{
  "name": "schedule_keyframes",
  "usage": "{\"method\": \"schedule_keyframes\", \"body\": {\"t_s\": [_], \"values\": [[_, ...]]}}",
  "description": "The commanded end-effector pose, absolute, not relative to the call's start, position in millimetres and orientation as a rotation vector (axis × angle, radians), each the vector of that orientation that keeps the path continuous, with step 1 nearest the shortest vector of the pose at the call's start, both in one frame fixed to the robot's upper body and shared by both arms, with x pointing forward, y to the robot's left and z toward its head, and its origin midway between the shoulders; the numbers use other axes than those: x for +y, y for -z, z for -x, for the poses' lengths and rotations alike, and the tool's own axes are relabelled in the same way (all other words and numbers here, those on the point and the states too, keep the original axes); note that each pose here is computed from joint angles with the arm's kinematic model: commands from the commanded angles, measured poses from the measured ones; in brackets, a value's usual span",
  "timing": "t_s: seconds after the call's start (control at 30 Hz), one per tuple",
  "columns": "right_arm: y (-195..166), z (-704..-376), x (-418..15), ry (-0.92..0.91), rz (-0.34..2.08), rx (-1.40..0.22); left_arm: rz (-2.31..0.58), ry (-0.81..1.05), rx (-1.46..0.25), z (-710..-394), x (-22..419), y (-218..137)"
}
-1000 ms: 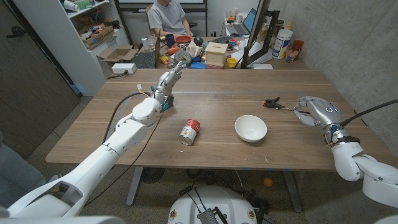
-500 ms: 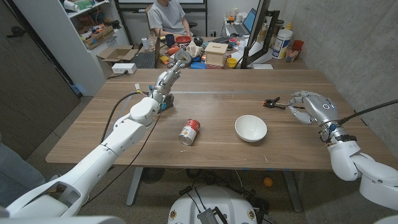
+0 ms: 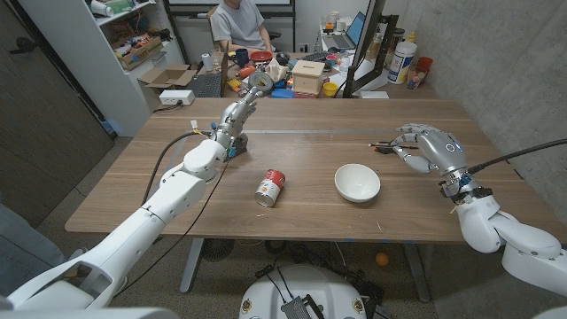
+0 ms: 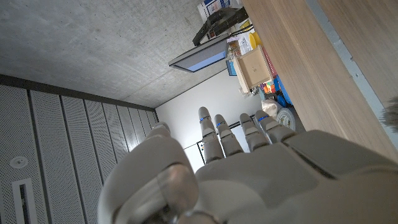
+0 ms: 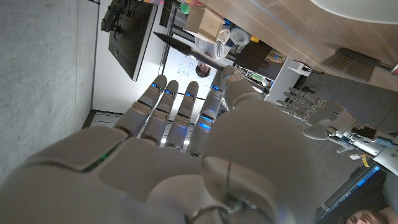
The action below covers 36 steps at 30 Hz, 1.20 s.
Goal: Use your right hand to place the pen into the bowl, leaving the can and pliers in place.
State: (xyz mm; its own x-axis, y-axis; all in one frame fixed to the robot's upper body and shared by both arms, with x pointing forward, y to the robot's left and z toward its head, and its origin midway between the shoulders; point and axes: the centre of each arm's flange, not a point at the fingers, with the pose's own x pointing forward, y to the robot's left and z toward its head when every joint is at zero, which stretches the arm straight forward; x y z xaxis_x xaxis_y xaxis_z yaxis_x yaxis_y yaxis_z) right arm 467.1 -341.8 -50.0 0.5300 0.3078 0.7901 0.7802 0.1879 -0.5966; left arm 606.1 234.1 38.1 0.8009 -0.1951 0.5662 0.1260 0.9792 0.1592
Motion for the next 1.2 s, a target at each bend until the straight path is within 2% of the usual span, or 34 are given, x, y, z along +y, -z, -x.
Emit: {"method": "schedule_keyframes", "body": {"t_s": [0.03,0.77,1.2], "values": [[47.0,-472.6,-329.5,0.352,1.374,-1.136,-0.106,0.160,-0.617,-602.3,235.0,-33.1],[67.3,-479.8,-293.3,0.289,1.519,-1.261,-0.122,0.170,-0.619,-600.7,230.2,-36.8],[78.0,-494.4,-288.5,0.256,1.580,-1.260,-0.127,0.166,-0.609,-596.2,233.1,-32.9]]}}
